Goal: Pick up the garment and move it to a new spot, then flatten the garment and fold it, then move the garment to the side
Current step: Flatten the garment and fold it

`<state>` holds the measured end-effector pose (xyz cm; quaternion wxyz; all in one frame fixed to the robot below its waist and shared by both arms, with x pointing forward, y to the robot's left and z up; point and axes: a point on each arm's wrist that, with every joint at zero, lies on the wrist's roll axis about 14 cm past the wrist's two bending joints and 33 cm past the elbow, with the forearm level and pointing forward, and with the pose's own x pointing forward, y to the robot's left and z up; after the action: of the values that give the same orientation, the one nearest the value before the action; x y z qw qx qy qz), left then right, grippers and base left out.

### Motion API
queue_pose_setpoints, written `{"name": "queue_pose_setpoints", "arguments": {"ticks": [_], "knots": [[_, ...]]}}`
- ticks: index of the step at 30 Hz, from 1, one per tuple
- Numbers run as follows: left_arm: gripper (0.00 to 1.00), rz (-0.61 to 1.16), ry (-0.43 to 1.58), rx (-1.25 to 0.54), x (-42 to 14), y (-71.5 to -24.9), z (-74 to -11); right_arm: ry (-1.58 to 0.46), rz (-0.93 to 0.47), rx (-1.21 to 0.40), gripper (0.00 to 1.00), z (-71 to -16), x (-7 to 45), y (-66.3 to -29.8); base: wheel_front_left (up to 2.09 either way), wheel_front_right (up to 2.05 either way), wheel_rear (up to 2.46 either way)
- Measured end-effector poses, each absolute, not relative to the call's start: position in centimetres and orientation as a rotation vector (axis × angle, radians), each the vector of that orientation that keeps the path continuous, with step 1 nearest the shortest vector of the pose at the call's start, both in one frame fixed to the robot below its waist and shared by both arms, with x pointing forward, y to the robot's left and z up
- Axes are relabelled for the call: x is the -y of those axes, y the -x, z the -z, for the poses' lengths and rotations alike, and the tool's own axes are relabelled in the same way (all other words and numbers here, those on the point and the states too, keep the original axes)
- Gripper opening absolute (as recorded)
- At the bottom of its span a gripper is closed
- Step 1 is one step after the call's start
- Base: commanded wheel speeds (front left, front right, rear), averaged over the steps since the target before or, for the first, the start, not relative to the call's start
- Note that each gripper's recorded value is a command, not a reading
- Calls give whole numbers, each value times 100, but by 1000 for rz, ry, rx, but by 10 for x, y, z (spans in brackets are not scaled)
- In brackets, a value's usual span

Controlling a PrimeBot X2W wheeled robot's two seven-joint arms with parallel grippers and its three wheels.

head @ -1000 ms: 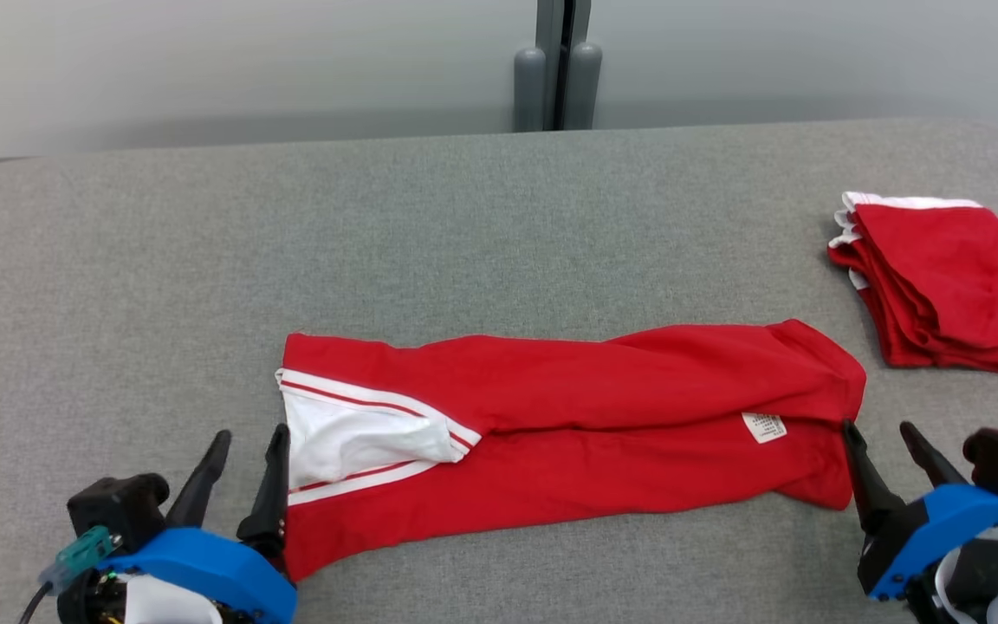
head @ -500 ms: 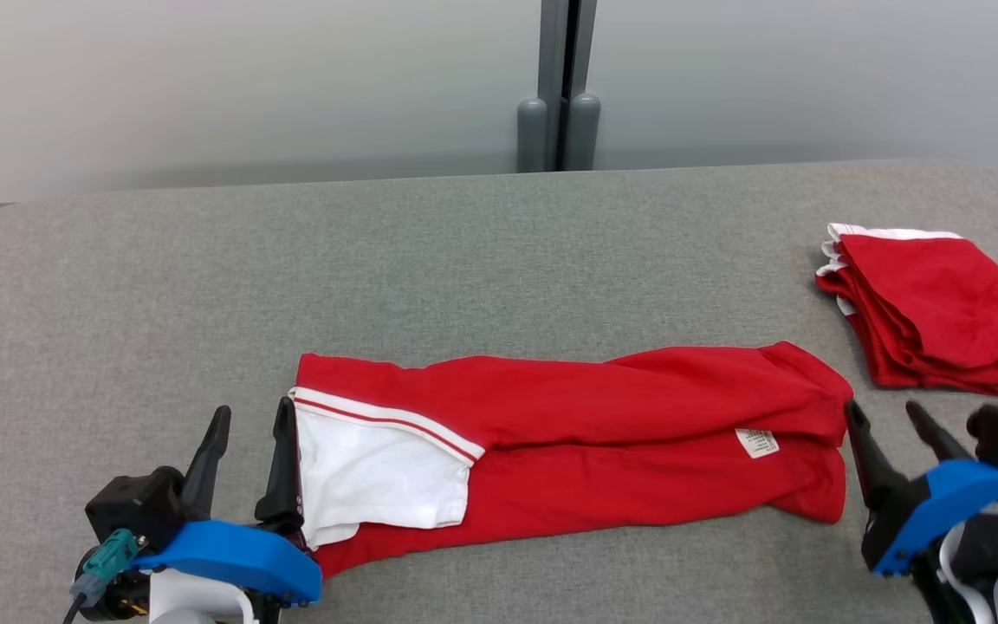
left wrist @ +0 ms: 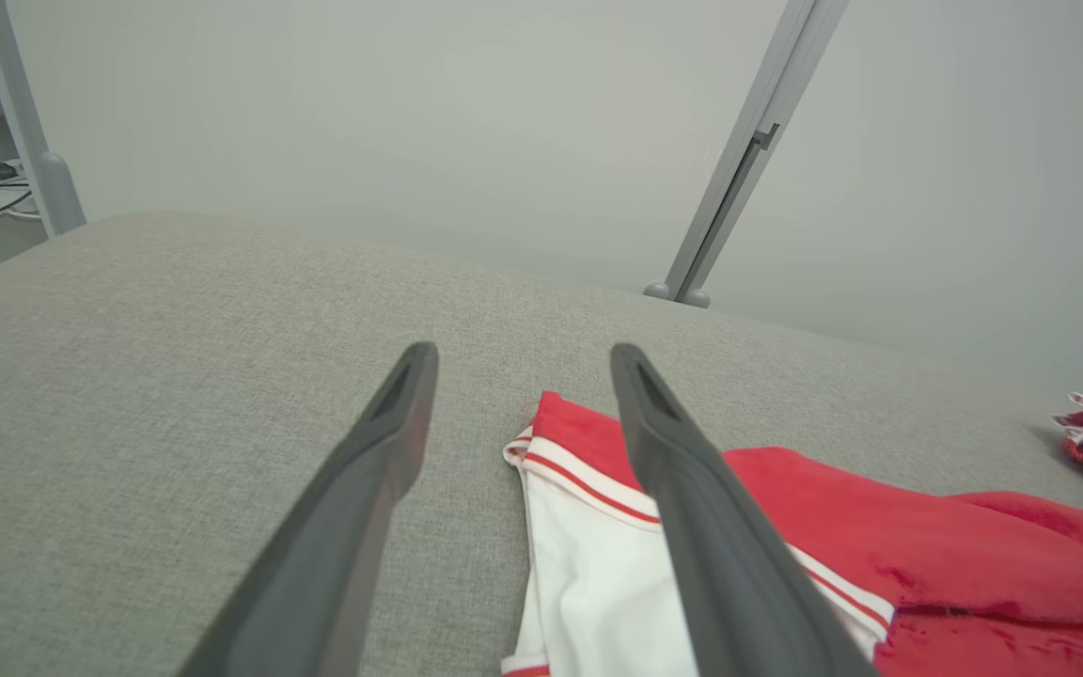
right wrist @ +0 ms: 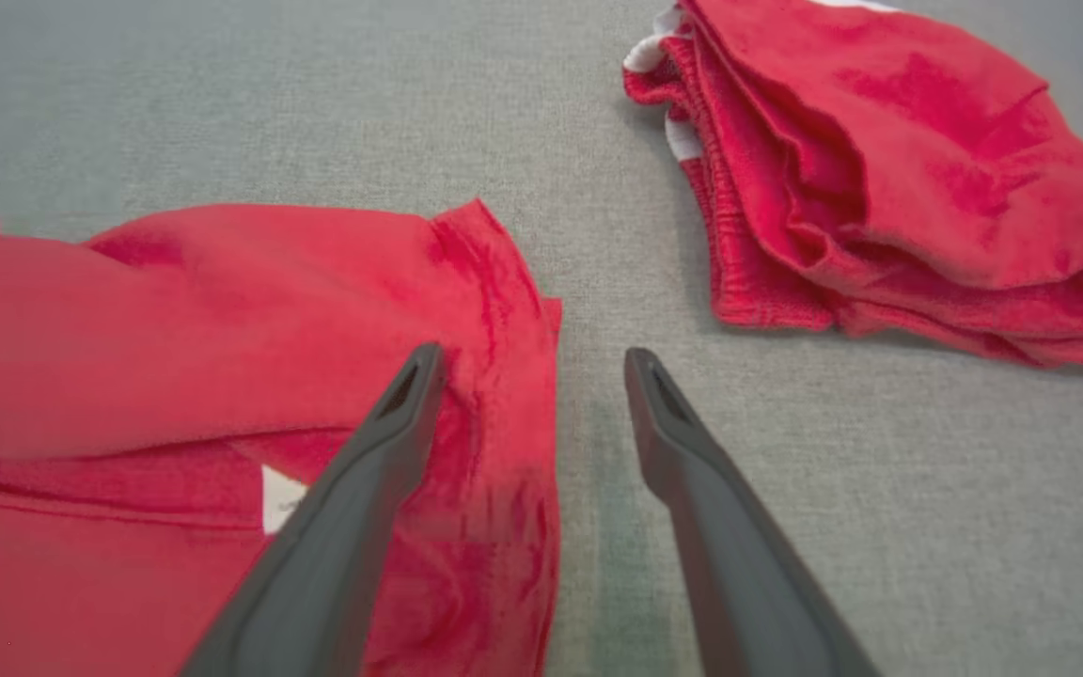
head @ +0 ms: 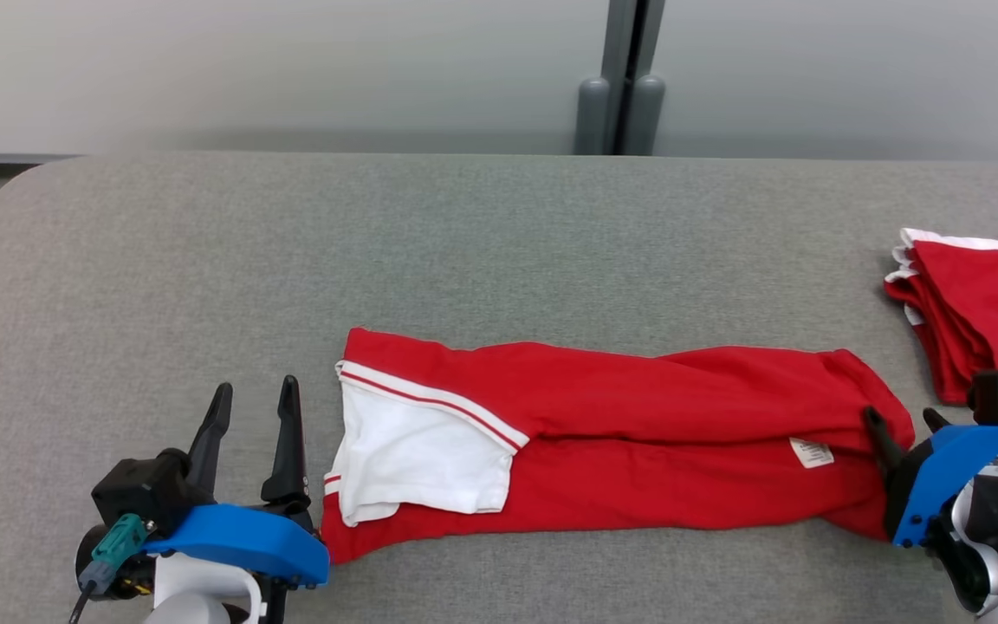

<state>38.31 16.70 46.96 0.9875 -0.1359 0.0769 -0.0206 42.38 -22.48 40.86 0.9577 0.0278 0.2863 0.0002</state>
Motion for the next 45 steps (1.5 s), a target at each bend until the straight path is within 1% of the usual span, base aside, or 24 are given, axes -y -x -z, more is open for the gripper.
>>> {"name": "queue_pose_setpoints", "arguments": {"ticks": [4,8,19,20,21,23,31,38,41,45], "knots": [[100,19,262,-149,-175,-382,-471,-41,-21,-672,100,-384,219,-419,0,0,0],[100,1,260,-151,-180,-381,-470,-52,-58,-731,100,-369,206,-414,0,0,0],[100,8,259,-147,-177,-384,-472,-21,-94,-807,100,-356,200,-414,0,0,0],[100,11,260,-145,-176,-385,-472,-20,-95,-812,49,-355,199,-415,0,0,0],[100,12,260,-145,-175,-385,-472,-19,-96,-815,41,-355,198,-416,0,0,0],[100,16,259,-146,-175,-386,-472,-13,-98,-820,1,-355,198,-417,0,0,0],[100,41,255,-144,-167,-391,-473,-34,-74,-777,0,-363,206,-421,0,0,0],[100,92,264,-145,-148,-395,-475,-24,8,-671,0,-399,254,-422,0,0,0],[100,123,265,-144,-138,-397,-477,-15,47,-624,0,-419,279,-414,0,0,0],[100,144,262,-146,-131,-397,-477,-27,56,-595,0,-432,284,-403,0,0,0]]}}
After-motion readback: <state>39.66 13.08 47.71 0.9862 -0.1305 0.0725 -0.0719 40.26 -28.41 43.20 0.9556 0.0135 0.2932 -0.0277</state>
